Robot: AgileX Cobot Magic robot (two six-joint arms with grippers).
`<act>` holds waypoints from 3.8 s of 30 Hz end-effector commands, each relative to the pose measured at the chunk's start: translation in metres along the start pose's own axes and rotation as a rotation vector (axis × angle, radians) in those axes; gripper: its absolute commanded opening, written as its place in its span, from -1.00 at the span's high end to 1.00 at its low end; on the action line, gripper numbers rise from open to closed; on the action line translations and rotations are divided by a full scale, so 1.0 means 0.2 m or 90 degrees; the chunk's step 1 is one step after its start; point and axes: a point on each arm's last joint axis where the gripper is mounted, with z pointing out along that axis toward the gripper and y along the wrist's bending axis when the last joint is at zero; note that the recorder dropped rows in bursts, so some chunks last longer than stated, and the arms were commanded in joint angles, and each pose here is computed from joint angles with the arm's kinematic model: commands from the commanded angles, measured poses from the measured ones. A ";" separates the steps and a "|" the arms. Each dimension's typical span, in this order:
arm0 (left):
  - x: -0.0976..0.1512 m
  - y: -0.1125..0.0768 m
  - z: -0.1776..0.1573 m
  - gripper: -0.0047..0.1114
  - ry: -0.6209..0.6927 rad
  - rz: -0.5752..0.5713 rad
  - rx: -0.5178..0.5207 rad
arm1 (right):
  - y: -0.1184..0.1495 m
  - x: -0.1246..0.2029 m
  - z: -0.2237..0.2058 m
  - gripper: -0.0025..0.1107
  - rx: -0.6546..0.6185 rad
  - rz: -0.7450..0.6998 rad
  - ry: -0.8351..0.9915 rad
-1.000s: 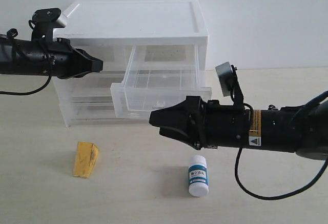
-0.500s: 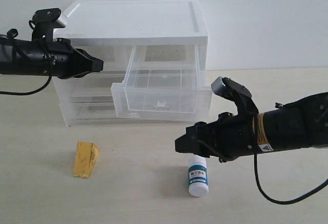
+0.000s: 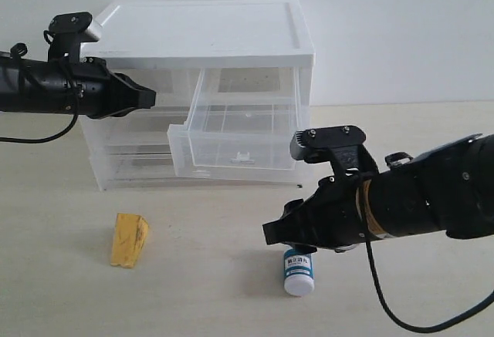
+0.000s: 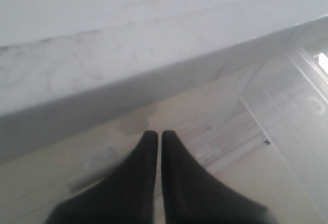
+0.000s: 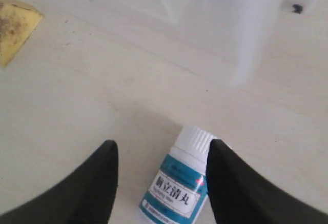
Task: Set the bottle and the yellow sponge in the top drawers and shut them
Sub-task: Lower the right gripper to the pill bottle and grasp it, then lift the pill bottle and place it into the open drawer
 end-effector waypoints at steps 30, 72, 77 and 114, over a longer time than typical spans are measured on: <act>0.00 0.08 0.02 0.85 -0.007 -0.034 -0.059 | -0.06 0.15 0.17 0.13 0.025 0.113 0.081; -0.01 0.08 0.02 0.85 -0.009 -0.032 -0.055 | 0.07 -0.04 -0.50 0.96 -0.011 -0.030 -0.194; -0.01 0.08 0.02 0.85 -0.009 -0.032 -0.054 | 0.13 -0.15 -0.57 0.96 -0.055 -0.045 -0.248; -0.01 0.08 0.02 0.85 -0.008 -0.031 -0.055 | 0.14 -0.64 -0.10 0.95 -0.041 -0.046 -0.245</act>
